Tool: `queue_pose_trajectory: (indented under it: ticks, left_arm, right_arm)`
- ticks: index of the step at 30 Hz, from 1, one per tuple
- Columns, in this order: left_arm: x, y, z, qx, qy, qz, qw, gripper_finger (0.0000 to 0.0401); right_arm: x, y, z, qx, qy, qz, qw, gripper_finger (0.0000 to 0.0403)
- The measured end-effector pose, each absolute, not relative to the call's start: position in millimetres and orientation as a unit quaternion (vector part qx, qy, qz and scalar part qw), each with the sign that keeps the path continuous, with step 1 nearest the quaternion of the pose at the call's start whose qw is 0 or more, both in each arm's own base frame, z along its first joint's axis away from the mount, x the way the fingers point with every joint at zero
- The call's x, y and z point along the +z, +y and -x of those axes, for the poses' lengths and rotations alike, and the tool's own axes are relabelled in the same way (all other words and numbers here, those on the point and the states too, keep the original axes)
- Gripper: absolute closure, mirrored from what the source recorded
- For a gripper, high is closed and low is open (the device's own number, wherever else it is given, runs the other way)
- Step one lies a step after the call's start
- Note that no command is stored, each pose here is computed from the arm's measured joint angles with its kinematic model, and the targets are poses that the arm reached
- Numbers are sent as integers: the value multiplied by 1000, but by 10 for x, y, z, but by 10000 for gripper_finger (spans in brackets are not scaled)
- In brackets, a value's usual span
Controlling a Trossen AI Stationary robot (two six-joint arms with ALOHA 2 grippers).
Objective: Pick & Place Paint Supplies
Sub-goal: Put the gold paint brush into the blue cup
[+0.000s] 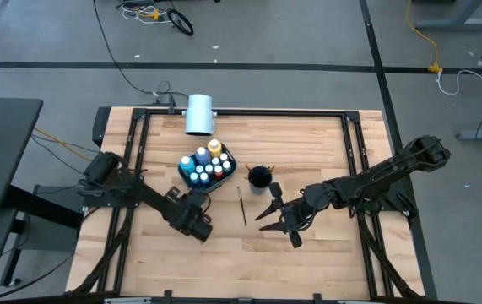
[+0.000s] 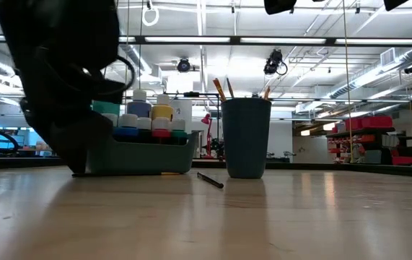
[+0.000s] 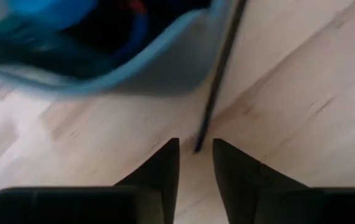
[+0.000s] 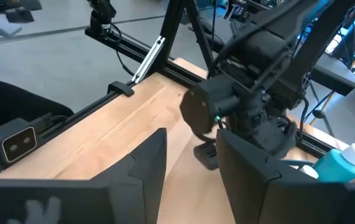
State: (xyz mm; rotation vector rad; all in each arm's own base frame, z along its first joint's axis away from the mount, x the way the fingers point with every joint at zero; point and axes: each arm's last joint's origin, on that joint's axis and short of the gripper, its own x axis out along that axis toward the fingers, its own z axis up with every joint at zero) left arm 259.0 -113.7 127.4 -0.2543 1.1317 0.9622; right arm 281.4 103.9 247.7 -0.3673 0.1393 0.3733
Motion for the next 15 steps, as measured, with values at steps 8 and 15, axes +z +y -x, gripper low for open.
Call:
queue_pose_trajectory:
  ticks: [8, 15]
  left_arm:
    - [1225, -984, -2695, 390, 538, 103, 740, 251]
    - [1211, -875, -2724, 386, 564, 123, 719, 241]
  right_arm:
    - [2474, 1038, -2814, 185, 70, 182, 963, 259]
    - [2472, 1039, -2814, 185, 71, 182, 963, 259]
